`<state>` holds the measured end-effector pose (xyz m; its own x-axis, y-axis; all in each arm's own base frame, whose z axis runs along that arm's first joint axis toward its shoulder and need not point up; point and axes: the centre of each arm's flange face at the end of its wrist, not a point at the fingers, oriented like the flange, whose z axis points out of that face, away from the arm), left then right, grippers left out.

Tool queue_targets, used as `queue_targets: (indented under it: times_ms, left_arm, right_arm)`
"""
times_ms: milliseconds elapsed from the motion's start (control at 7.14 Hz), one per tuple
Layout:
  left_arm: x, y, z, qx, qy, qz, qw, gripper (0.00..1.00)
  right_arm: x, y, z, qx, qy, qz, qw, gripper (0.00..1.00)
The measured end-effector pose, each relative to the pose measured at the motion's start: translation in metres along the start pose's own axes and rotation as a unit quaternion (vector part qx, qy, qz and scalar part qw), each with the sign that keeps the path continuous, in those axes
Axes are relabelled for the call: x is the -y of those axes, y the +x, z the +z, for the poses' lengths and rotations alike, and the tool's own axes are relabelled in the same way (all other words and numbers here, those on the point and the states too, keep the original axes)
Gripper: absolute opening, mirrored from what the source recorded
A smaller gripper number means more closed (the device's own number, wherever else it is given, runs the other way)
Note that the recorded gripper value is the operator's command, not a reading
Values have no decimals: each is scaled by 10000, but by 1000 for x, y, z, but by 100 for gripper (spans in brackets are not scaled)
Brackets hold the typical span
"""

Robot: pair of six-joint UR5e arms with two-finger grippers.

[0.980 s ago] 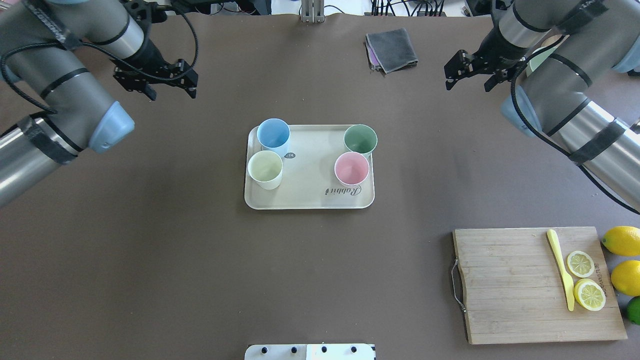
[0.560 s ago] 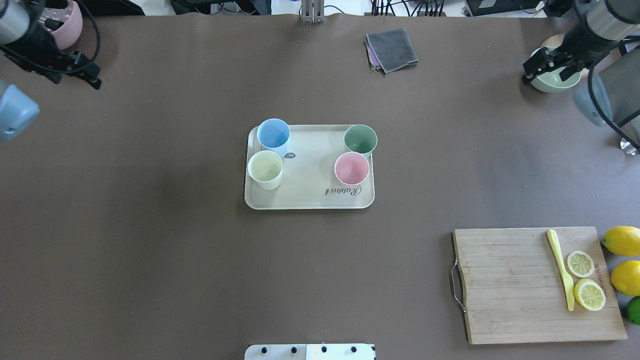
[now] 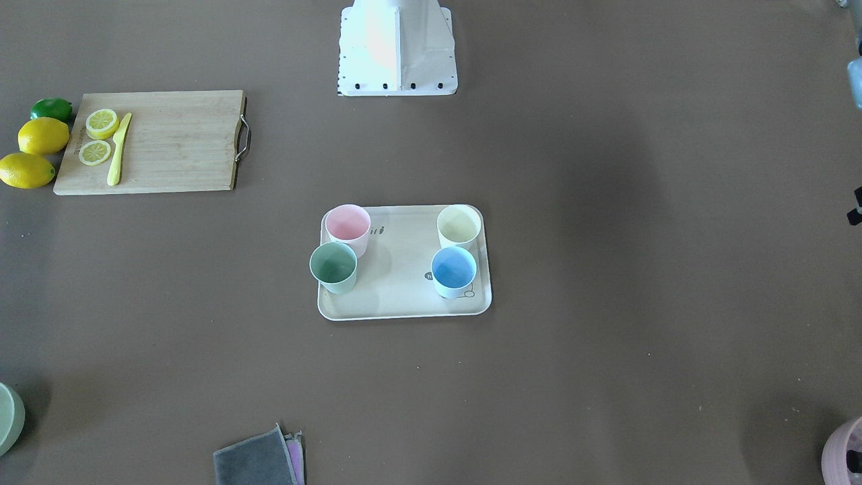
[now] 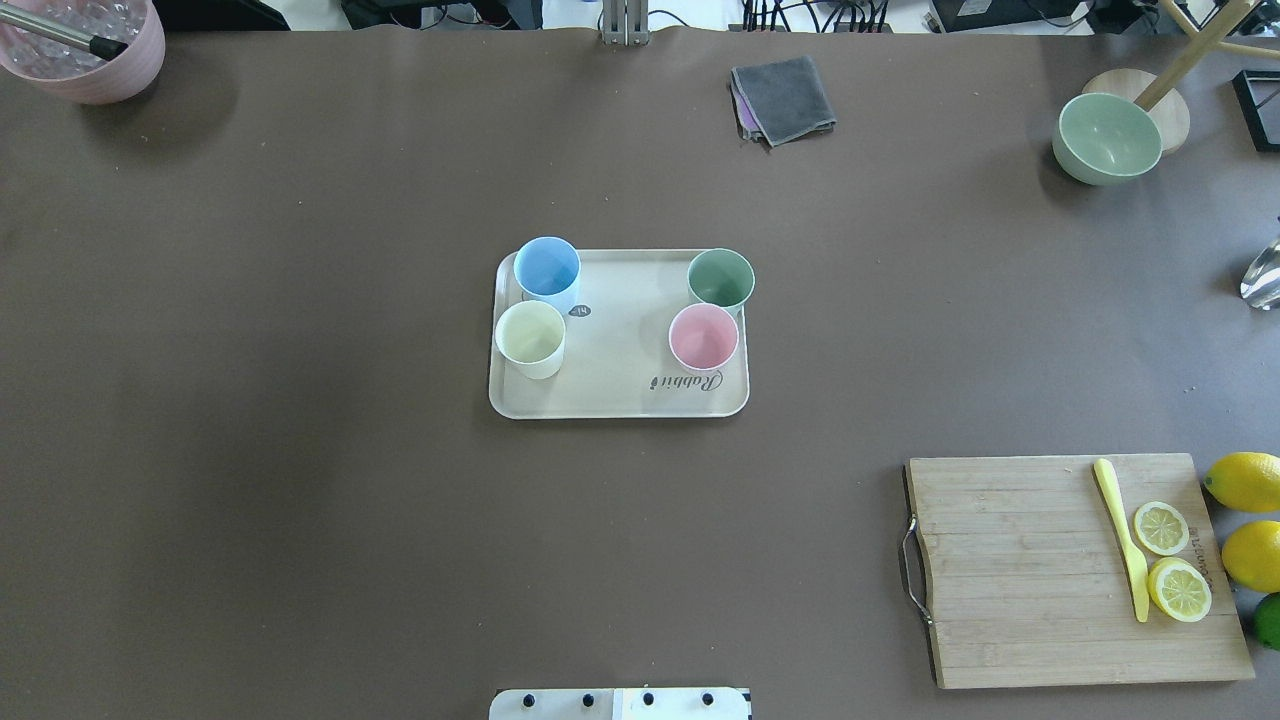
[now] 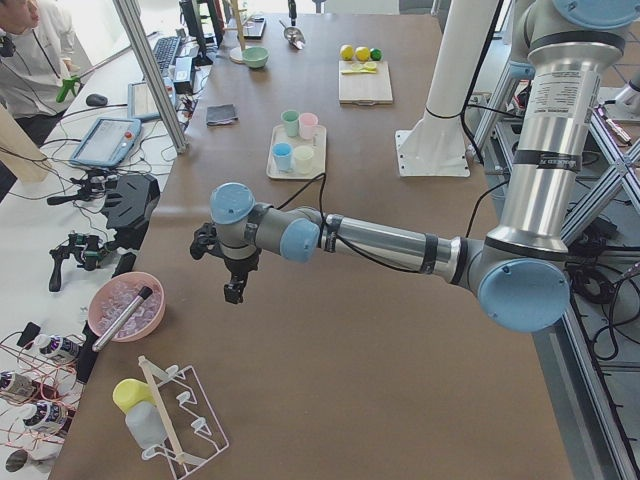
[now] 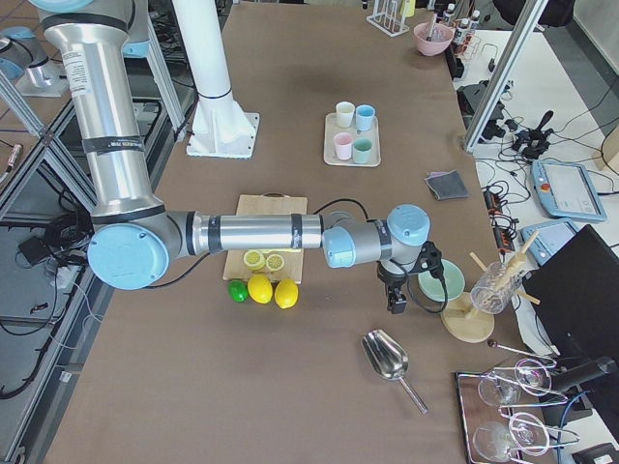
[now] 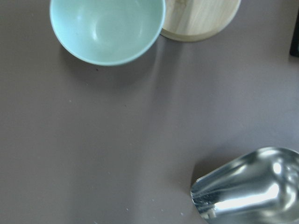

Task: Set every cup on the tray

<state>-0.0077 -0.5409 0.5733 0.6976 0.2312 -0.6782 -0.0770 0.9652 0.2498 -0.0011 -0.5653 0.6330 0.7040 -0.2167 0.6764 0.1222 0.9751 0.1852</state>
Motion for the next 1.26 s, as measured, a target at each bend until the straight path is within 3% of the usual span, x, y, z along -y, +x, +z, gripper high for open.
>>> queue_targets:
  times_ms: [140, 420, 700, 1260]
  left_arm:
    - [-38, -15, -9, 37, 23, -101, 9999, 98]
    - [-72, -25, -9, 73, -31, -337, 9994, 98]
    - [-78, -30, -6, 120, -75, -622, 9980, 98]
    - [-76, -29, -7, 155, -57, -623, 9979, 98]
  right_arm:
    - [-24, 15, -1, 9, -3, -7, 10000, 100]
    - [-54, 21, -21, -11, 148, 53, 9999, 100]
    - [-67, 27, -33, -95, 253, 150, 9995, 100]
    - [-84, 35, -27, -224, 407, 34, 9989, 100]
